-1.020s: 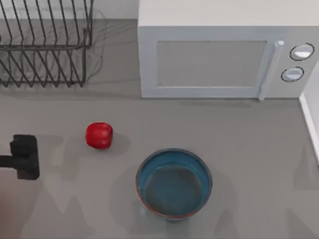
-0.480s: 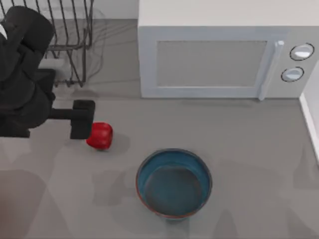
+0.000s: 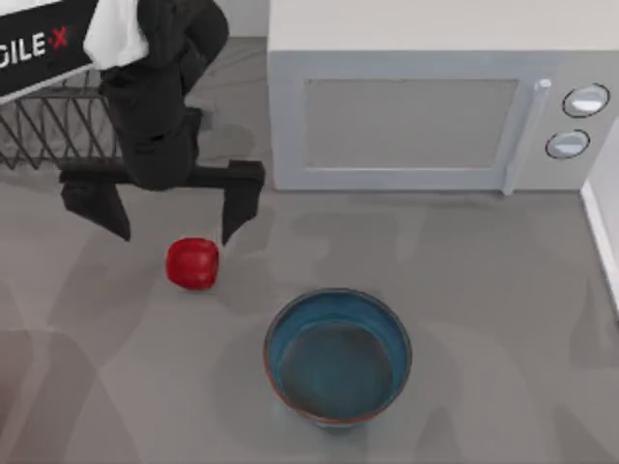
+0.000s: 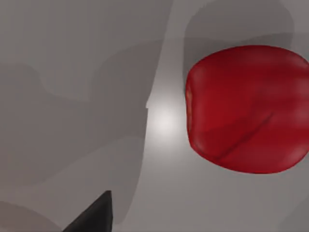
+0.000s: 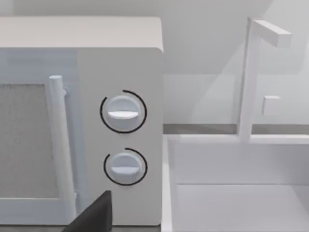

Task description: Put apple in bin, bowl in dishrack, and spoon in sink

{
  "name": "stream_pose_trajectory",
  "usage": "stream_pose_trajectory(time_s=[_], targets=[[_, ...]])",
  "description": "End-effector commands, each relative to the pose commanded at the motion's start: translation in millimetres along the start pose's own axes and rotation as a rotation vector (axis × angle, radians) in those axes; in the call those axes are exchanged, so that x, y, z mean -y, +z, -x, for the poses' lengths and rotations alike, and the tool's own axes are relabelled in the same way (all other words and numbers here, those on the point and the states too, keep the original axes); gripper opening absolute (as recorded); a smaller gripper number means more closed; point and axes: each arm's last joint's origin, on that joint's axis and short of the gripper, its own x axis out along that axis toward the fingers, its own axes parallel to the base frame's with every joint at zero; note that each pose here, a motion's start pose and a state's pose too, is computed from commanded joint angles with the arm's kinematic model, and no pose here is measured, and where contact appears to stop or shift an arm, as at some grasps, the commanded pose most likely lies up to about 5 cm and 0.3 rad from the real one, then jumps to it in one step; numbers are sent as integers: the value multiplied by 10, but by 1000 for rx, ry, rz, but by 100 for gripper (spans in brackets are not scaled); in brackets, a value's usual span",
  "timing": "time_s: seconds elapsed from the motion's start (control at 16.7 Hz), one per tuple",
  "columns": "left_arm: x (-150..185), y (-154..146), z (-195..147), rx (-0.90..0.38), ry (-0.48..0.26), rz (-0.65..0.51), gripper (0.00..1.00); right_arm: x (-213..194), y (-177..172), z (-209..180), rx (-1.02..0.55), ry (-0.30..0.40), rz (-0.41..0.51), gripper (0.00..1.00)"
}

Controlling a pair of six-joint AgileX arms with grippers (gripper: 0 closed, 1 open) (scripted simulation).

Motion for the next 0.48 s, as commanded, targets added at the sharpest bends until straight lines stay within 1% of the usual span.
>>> stream_pose_trajectory(time_s=[0.18,0.48], targets=[[100,159,-96,-26,12,6,100,0,0,0,0,0,0,100],[114,180,-109,-29,14,7,100,0,0,0,0,0,0,100]])
